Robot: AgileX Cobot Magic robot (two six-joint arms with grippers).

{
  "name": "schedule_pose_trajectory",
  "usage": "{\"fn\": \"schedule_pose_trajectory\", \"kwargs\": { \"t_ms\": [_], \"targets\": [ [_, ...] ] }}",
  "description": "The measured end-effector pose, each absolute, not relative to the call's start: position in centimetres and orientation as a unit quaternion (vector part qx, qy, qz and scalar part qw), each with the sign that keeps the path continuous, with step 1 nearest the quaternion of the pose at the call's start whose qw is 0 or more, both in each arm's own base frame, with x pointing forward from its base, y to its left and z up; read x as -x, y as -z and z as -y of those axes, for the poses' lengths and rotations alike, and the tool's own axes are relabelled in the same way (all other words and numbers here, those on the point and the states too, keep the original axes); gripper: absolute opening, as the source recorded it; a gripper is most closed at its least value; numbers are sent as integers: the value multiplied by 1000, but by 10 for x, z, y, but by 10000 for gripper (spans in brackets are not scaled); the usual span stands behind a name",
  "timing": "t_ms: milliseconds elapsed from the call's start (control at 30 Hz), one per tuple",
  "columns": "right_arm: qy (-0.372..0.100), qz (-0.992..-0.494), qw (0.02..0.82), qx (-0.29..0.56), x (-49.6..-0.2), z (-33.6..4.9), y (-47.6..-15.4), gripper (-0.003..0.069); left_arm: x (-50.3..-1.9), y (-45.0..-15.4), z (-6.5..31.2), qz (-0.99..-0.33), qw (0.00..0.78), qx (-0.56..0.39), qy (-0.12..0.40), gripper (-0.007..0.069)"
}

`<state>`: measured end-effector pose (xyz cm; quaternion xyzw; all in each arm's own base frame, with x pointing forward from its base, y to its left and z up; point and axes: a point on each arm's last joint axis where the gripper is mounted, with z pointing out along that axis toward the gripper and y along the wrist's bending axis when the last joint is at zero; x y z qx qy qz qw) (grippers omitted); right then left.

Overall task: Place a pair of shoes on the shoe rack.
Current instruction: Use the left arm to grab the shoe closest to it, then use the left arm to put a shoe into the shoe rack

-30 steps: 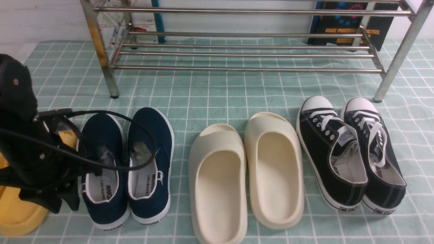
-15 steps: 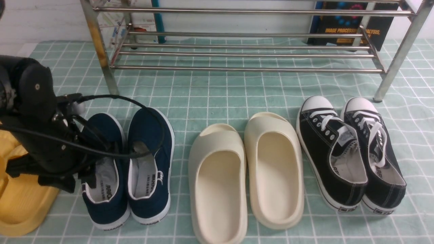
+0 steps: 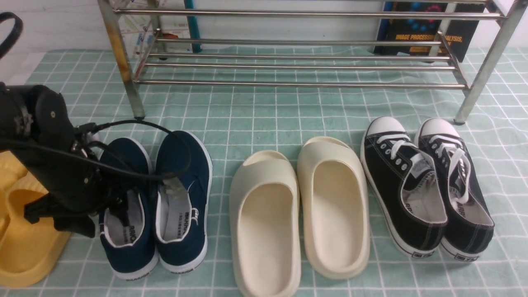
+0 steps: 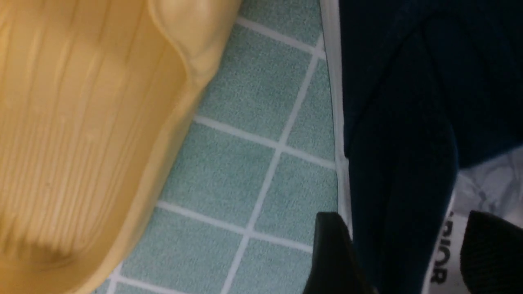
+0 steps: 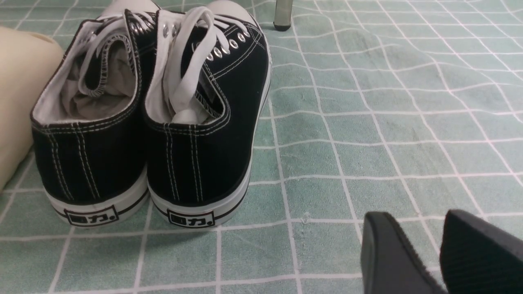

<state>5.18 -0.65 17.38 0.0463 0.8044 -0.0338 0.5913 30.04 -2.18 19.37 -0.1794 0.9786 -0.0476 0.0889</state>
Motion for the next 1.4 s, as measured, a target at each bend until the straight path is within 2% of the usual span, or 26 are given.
{"fn": "schedule_pose_trajectory", "kwargs": {
  "t_ms": [100,200,300,467,500,533,667,800,933,1033,1400],
  "targets": [
    [34,-804,591,-46,-52,6,-174,239,-302,-190,22,-979,87,177,46,293],
    [34,-804,591,-46,-52,6,-174,239,-302,-189,20,-981,86,168,35,111],
    [34,-804,591,-46,-52,6,-174,239,-301,-193,19,-982,91,163,30,7],
    [34,-804,591,-46,-52,6,-174,239,-285,-229,17,-979,129,155,35,6],
    [34,-804,591,-46,-52,6,-174,239,-284,-228,17,-979,127,155,34,6],
    [34,-804,591,-46,-52,6,-174,239,-278,-246,17,-978,144,148,38,6],
    [34,-804,591,-46,-52,6,-174,239,-270,-288,21,-976,174,117,65,6],
    [34,-804,591,-46,-52,6,-174,239,-279,-311,30,-972,188,85,111,6],
    [34,-804,591,-46,-52,6,-174,239,-298,-318,38,-969,191,67,143,6],
    [34,-804,591,-46,-52,6,-174,239,-331,-319,44,-966,193,53,166,6],
    [34,-804,591,-46,-52,6,-174,239,-449,-304,52,-964,197,40,175,6]
  ]
}}
